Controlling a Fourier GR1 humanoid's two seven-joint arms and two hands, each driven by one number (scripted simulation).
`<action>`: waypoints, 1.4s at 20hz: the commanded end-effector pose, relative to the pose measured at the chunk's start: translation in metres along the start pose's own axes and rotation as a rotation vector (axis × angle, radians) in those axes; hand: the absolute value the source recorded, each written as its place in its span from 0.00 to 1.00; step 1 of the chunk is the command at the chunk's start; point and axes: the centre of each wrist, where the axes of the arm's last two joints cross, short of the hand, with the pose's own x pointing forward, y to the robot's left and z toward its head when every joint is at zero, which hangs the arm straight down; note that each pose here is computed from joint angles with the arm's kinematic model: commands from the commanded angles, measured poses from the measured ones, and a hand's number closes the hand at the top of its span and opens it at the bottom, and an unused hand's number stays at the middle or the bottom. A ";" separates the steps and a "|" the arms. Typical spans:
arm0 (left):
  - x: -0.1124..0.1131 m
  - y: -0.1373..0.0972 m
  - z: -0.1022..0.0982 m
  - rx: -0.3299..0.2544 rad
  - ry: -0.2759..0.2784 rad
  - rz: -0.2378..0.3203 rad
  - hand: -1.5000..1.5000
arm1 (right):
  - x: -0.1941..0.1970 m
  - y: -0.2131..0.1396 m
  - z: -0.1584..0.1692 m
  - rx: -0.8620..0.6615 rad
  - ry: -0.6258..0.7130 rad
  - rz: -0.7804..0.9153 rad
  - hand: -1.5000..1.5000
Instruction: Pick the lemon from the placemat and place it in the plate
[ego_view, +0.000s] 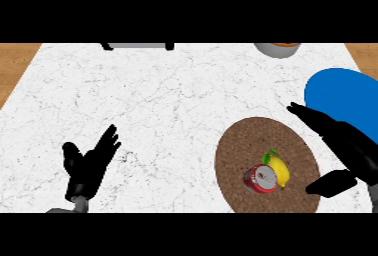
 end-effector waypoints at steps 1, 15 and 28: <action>0.005 0.004 -0.002 0.013 -0.008 0.001 0.50 | 0.021 0.014 -0.010 0.067 0.027 0.012 0.00; 0.004 0.002 -0.007 0.014 -0.001 -0.003 0.50 | 0.015 0.071 -0.001 0.100 0.076 0.096 0.00; -0.004 -0.001 0.004 0.015 -0.001 -0.004 0.50 | 0.005 0.088 -0.021 0.136 0.119 0.113 0.00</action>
